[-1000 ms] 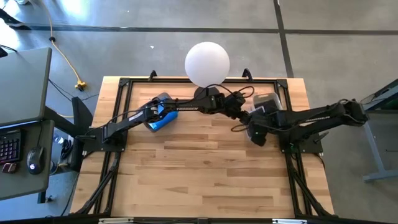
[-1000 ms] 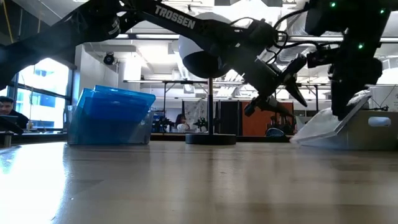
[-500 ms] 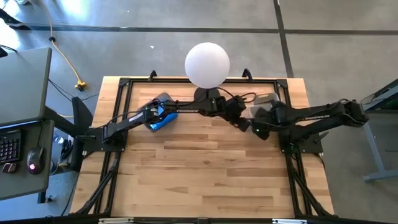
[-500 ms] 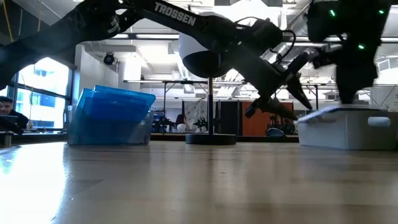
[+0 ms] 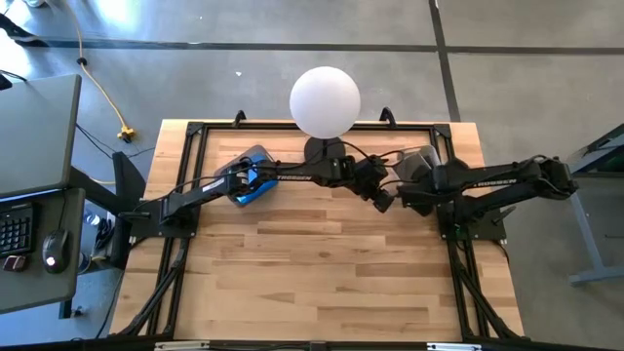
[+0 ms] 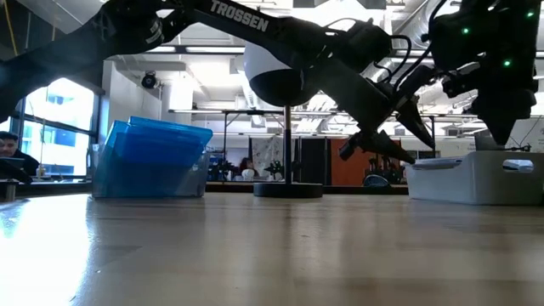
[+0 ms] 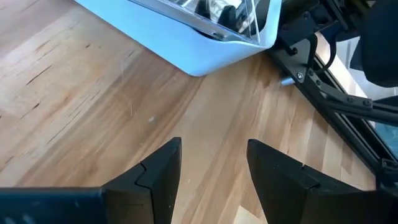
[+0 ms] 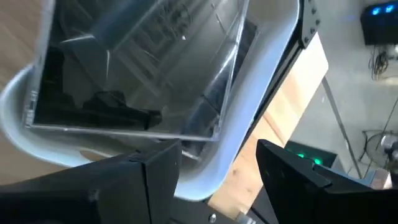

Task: Pick & place jewel cases by type
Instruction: Put the black CD case into the gray bin

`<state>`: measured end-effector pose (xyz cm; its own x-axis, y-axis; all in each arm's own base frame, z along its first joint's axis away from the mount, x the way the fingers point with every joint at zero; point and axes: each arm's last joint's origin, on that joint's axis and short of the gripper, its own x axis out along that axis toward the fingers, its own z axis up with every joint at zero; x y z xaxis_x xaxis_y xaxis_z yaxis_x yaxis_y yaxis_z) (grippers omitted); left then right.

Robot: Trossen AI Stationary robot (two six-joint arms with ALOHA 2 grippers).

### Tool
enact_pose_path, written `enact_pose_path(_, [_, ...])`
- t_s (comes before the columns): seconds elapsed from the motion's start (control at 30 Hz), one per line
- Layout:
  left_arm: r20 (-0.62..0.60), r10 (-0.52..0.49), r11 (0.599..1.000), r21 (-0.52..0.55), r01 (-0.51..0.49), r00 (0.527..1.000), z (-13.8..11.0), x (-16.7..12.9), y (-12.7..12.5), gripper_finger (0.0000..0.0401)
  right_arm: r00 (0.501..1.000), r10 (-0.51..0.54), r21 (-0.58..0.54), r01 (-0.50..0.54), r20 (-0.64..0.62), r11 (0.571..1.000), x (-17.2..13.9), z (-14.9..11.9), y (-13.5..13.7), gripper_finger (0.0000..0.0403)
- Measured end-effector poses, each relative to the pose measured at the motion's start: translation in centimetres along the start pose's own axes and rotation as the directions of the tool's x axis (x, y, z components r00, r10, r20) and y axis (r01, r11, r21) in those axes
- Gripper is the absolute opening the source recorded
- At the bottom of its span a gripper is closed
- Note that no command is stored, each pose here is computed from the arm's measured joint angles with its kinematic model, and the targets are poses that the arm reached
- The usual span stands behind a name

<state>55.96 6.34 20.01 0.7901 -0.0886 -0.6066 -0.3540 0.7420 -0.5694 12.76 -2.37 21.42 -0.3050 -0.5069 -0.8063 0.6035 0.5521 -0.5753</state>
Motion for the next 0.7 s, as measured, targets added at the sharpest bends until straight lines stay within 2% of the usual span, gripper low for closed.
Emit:
enact_pose_path(0.13, [0.012,0.026,1.000,-0.001,-0.026,1.000,0.0,0.0,0.1,0.0182,0.999,0.024,-0.043,-0.022,0.049,0.999,0.0,0.4,0.4,0.0204])
enact_pose_path(0.33, [0.138,0.195,0.980,0.013,-0.198,0.971,0.6,-0.2,0.9,0.0182,0.964,0.177,-0.094,-0.161,0.197,0.982,-0.4,2.2,1.9,0.0204])
enact_pose_path(0.43, [0.105,0.178,0.983,0.021,-0.181,0.978,0.5,-0.2,1.1,0.0182,0.933,0.261,-0.125,-0.236,0.249,0.964,-0.8,2.9,2.5,0.0204])
enact_pose_path(0.53, [0.038,0.167,0.985,0.037,-0.168,0.985,-0.1,-0.1,1.1,0.0182,0.929,0.275,-0.143,-0.245,0.249,0.959,-0.8,2.9,2.6,0.0204])
enact_pose_path(0.63, [-0.006,0.133,0.987,0.093,-0.132,0.991,-0.7,-0.5,-0.1,0.0182,0.929,0.271,-0.140,-0.242,0.252,0.960,-0.8,3.0,2.6,0.0204])
enact_pose_path(0.7, [-0.022,0.121,0.982,0.150,-0.116,0.992,-1.2,-1.4,-1.8,0.0182,0.927,0.277,-0.144,-0.247,0.251,0.958,-0.8,3.0,2.6,0.0204])
